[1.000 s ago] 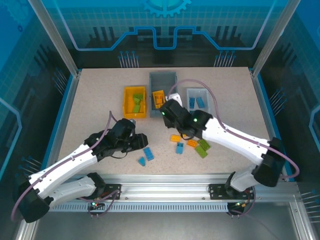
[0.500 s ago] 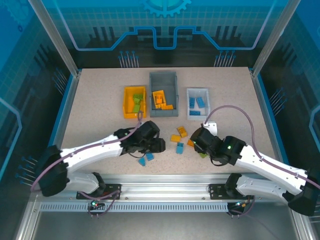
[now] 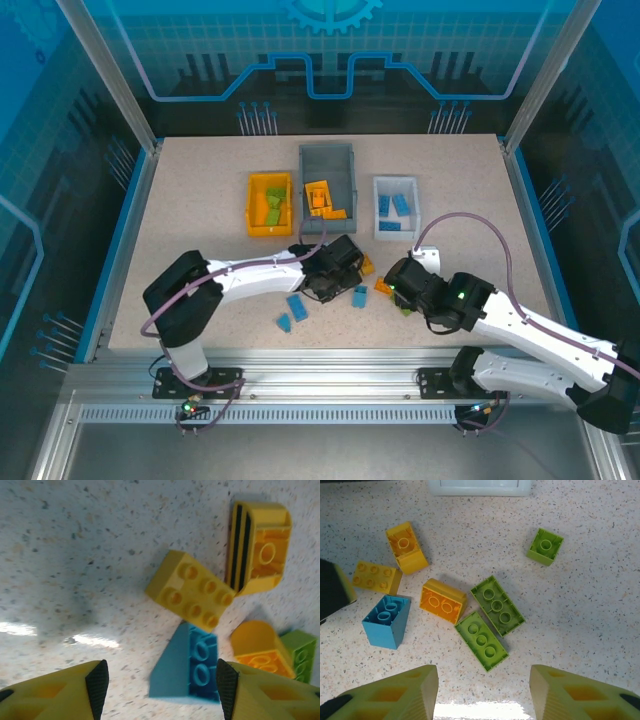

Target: Sort the legos into containers by color

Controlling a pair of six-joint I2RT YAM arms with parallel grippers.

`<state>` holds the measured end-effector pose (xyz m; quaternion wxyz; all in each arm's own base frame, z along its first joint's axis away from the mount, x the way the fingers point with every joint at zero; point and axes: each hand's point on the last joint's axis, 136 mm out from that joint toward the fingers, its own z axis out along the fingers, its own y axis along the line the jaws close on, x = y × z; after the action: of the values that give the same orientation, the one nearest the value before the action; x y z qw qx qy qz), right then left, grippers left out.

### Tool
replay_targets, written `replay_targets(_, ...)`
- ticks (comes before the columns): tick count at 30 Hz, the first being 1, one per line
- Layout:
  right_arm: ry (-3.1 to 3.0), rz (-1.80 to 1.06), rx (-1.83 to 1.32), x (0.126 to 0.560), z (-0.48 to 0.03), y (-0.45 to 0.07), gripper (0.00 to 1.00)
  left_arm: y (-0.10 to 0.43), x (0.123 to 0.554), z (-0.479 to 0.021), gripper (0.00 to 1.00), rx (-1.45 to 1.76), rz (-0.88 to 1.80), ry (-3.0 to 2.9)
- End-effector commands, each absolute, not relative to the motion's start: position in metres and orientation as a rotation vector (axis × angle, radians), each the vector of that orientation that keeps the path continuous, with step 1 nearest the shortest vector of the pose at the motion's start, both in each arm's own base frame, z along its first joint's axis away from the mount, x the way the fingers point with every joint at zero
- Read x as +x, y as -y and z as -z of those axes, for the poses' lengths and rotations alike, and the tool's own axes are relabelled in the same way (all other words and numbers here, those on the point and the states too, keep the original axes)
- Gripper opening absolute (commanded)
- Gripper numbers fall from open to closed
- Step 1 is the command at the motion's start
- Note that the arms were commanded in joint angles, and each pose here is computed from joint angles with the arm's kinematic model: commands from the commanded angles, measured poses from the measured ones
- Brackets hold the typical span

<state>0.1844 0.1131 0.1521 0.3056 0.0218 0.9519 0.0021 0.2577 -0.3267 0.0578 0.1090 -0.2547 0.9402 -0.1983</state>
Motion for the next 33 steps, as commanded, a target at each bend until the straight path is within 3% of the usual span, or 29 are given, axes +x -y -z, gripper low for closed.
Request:
replay_targets(1, -2.500, -0.019, 0.069, 0.186, -0.161, -0.113, 0.53, 0.346, 0.277, -0.084, 0.63, -0.848, 0.679, -2.669)
replay_targets(8, -2.428, -0.030, 0.130, 0.186, -0.174, -0.097, 0.53, 0.365, 0.278, -0.103, 0.62, -0.654, 0.623, -2.685)
replay_targets(16, -2.178, -0.096, 0.257, 0.183, -0.229, -0.054, 0.54, 0.436, 0.258, -0.112, 0.62, -0.324, 0.642, -2.735)
replay_targets(19, -2.085, -0.148, 0.279, 0.182, -0.256, -0.043, 0.54, 0.471, 0.268, -0.117, 0.60, -0.170, 0.741, -2.700)
replay_targets(23, -2.032, -0.180, 0.295, 0.178, -0.269, -0.034, 0.55, 0.501, 0.287, -0.105, 0.60, 0.099, 0.651, -2.672)
replay_targets(33, -1.950, -0.323, 0.262, 0.173, -0.282, -0.037, 0.59, 0.520, 0.327, -0.075, 0.67, 0.479, 0.399, -2.510)
